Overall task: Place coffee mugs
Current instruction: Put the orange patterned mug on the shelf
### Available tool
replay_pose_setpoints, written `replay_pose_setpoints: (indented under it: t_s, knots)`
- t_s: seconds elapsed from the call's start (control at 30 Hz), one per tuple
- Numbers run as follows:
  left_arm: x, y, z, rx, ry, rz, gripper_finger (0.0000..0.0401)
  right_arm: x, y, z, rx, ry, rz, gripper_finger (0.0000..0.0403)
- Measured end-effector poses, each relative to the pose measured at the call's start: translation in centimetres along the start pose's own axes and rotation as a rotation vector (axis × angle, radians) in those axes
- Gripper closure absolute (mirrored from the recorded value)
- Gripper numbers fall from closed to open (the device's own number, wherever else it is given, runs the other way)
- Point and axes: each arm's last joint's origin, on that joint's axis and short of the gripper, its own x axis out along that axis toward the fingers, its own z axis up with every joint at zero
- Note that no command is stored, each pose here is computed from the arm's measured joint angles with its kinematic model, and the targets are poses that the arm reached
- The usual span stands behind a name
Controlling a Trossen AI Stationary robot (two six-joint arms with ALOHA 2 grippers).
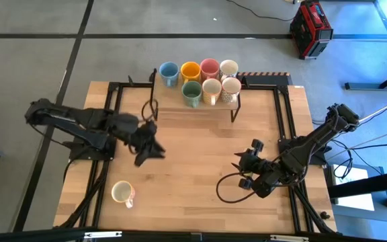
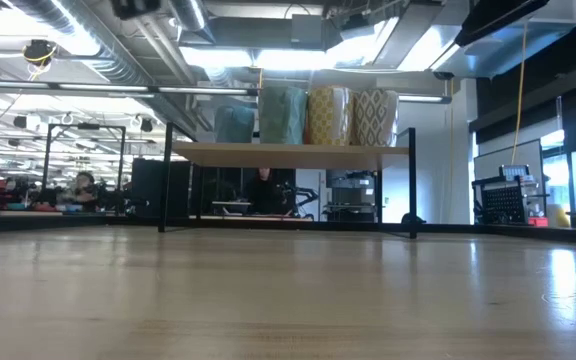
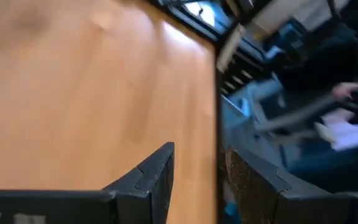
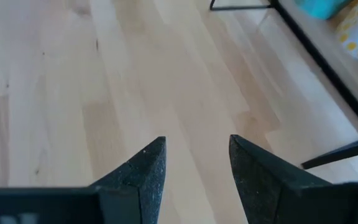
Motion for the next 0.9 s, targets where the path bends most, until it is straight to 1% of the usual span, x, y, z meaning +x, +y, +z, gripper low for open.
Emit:
replay_pose_setpoints:
  t_s: [0.07, 0.17, 0.3, 0.37, 0.5, 0.67, 0.7, 0.77, 0.83, 0.9]
  knots:
    - [0.1, -0.9, -0.9, -0.030, 0.040, -0.028, 0.0261, 0.0, 0.1, 0.0, 0.000, 0.016, 0.018, 0.0237]
    - [0.1, -2.1, -2.2, -0.074, 0.079, -0.029, 0.0261, 0.0, 0.2, -0.1, 0.004, 0.032, 0.042, 0.0237]
    - [0.0, -3.7, -3.8, -0.122, 0.127, -0.053, 0.0261, 0.0, 0.7, 0.3, 0.034, 0.039, 0.123, 0.0237]
    - [-0.1, -4.3, -4.5, -0.126, 0.147, -0.069, 0.0261, -0.1, 1.2, 0.7, 0.040, 0.024, 0.195, 0.0237]
    - [-0.4, -5.3, -5.7, -0.113, 0.176, -0.073, 0.0261, -0.1, 3.1, 2.0, 0.053, -0.051, 0.400, 0.0237]
    - [-0.9, -6.2, -7.1, -0.067, 0.213, -0.091, 0.0261, 1.1, 6.2, 3.4, 0.091, -0.171, 0.549, 0.0237]
    - [-1.0, -6.4, -7.4, -0.056, 0.229, -0.098, 0.0261, 1.3, 7.0, 3.9, 0.088, -0.186, 0.561, 0.0237]
    - [-1.3, -6.8, -8.1, -0.039, 0.263, -0.106, 0.0261, 1.7, 8.5, 5.0, 0.067, -0.201, 0.547, 0.0237]
    - [-1.6, -7.3, -8.8, -0.016, 0.282, -0.119, 0.0261, 2.0, 10.1, 6.6, 0.046, -0.227, 0.511, 0.0237]
    - [-2.2, -7.5, -9.4, 0.009, 0.292, -0.125, 0.0261, 2.8, 11.4, 8.0, 0.000, -0.217, 0.466, 0.0237]
